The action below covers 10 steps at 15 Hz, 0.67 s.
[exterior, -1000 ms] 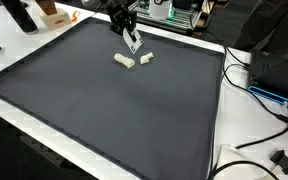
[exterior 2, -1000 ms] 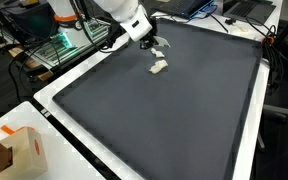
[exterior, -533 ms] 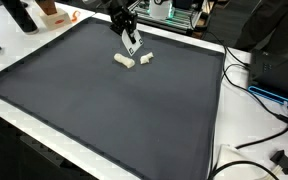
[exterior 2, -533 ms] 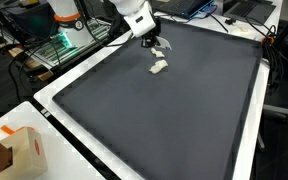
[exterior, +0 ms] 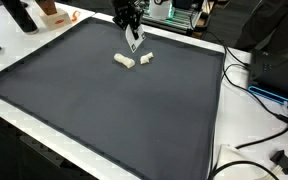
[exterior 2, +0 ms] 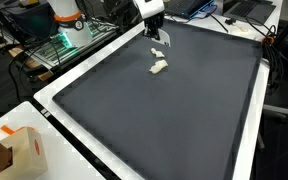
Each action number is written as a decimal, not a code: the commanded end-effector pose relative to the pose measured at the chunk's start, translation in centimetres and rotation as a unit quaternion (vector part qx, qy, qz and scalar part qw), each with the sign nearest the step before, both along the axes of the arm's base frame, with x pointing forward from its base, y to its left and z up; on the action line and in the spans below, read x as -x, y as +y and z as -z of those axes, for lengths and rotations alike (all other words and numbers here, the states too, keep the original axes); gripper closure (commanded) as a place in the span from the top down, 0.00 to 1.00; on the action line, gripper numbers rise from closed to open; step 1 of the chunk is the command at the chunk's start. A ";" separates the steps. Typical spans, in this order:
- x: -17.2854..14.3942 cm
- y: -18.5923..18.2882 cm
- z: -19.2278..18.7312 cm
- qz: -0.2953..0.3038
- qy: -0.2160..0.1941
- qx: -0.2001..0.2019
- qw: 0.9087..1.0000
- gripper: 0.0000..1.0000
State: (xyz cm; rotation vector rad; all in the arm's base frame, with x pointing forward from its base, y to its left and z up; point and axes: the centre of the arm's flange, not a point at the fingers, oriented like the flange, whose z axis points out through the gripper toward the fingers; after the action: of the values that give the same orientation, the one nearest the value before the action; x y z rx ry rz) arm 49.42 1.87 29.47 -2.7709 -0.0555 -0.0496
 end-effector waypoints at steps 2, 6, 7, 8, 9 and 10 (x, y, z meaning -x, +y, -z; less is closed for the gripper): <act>0.5 2.0 -3.0 0.005 0.023 0.077 0.997 0.01; 0.3 3.5 -4.5 -0.007 0.031 0.156 0.987 0.01; 0.2 3.7 -4.9 -0.013 0.032 0.178 0.983 0.01; 0.2 4.0 -5.2 -0.019 0.034 0.196 0.980 0.01; 0.2 4.3 -5.5 -0.024 0.036 0.213 0.976 0.01; 0.1 4.6 -5.8 -0.026 0.038 0.229 0.972 0.01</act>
State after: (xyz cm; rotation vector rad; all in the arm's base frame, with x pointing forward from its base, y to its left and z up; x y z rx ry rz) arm 49.42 5.40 34.00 -3.1411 -0.1108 0.0473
